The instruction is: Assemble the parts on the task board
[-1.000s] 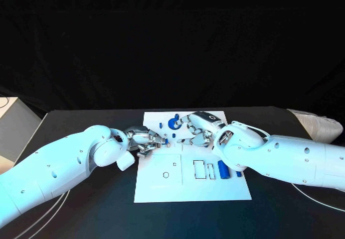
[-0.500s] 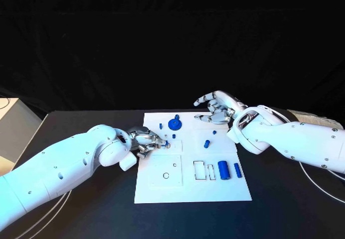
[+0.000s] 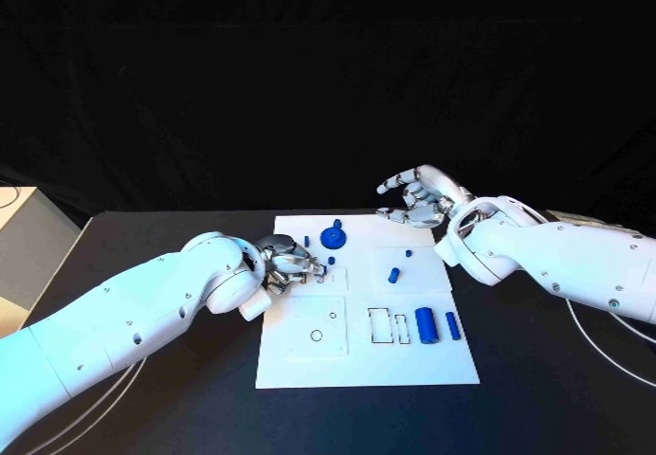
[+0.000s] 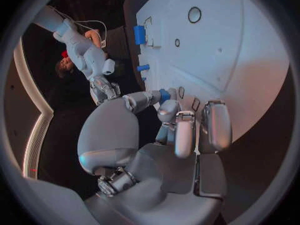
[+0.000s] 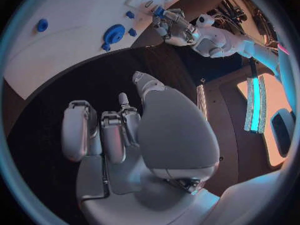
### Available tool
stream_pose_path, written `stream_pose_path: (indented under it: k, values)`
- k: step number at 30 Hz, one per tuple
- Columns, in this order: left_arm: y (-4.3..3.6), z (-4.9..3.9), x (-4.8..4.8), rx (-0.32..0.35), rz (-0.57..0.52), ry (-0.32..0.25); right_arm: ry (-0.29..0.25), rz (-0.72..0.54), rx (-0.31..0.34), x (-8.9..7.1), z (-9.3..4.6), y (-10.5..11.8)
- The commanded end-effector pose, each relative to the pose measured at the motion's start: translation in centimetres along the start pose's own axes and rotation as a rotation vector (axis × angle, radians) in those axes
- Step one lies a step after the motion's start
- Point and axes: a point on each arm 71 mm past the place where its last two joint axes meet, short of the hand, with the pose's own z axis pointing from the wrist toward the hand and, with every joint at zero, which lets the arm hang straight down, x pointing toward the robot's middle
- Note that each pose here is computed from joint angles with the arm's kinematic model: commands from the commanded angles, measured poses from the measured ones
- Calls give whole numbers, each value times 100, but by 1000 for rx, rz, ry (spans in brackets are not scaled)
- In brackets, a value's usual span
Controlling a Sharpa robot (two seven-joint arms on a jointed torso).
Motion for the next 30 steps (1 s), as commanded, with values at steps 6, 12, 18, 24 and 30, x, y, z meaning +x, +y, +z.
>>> stream_pose_path:
  k: [6,12,18,24,30]
  values:
    - [-119,-3,-20,-32,106,-54,18,14,4,4,47,-33]
    - [-164,8,5,-61,132,-28,22,7,17,10,94,-70]
    - [-192,35,20,-82,178,-19,28,3,25,23,130,-90]
    - [-208,74,29,-99,218,-17,34,0,32,38,155,-106]
    - [-214,112,33,-115,264,-20,39,-2,38,53,172,-124]
